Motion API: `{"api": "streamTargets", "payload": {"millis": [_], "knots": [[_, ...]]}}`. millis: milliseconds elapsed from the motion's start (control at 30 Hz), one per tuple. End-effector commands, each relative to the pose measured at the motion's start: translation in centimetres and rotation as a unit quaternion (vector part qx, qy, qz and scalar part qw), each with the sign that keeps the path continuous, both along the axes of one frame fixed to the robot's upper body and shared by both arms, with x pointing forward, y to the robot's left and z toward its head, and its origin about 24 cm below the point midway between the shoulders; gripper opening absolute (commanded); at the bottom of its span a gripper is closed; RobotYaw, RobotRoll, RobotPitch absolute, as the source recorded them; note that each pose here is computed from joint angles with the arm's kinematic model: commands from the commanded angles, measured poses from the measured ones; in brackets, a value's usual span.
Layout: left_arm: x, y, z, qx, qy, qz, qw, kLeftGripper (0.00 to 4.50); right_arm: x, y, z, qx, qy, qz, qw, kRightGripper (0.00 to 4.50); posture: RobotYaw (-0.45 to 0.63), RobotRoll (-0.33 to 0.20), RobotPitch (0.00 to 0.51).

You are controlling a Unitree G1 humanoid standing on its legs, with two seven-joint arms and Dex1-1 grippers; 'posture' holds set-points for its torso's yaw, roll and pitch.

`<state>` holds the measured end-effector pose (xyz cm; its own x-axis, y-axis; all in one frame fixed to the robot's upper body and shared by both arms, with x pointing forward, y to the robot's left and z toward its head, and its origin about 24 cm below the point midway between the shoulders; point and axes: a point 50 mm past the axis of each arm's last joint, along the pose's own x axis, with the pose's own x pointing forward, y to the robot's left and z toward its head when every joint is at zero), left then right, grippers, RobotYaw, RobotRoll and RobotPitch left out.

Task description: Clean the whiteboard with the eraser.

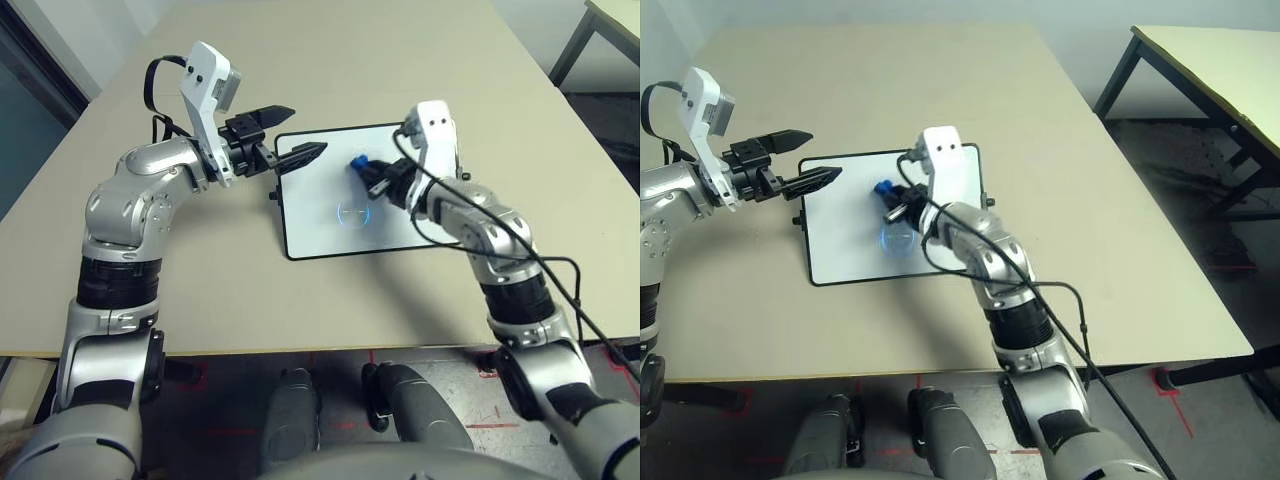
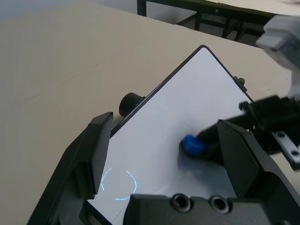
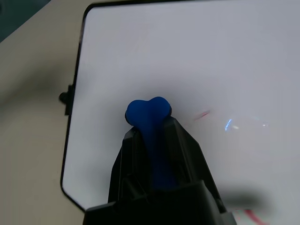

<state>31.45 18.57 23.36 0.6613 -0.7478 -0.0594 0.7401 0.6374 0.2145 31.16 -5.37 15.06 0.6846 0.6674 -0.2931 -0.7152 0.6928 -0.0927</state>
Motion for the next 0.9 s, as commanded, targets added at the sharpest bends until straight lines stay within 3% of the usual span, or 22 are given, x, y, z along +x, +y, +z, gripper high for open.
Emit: {"api": "streamTargets", "payload": {"millis": [33, 233, 600, 700, 900], "knots": [[-0.2, -0.1, -0.2, 0.007, 0.005, 0.001, 1.000, 4.50, -0.1, -0.7, -3.6, -0.041, 0.080, -0.022, 0.996, 0.56, 0.04, 0.000, 0.152], [-0.2, -0.1, -0.3, 0.007, 0.006, 0.002, 1.000, 4.50, 0.6, -1.8, -3.1, -0.049, 0.063, -0.047, 0.996, 0.56, 0.04, 0.000, 0.156], [0.0, -0.1, -0.3, 0.007, 0.008, 0.000, 1.000, 4.50, 3.0, -4.8, 3.2, -0.051, -0.061, -0.130, 0.988, 0.56, 0.03, 0.000, 0.158], [0.0, -0.1, -0.3, 0.006, 0.008, -0.001, 1.000, 4.50, 3.0, -4.7, 3.5, -0.051, -0.065, -0.132, 0.988, 0.56, 0.03, 0.000, 0.159], [0.1, -0.1, -0.3, 0.007, 0.008, 0.000, 1.000, 4.50, 1.7, -3.4, 1.3, -0.060, -0.016, -0.095, 0.994, 0.56, 0.04, 0.000, 0.161]]}}
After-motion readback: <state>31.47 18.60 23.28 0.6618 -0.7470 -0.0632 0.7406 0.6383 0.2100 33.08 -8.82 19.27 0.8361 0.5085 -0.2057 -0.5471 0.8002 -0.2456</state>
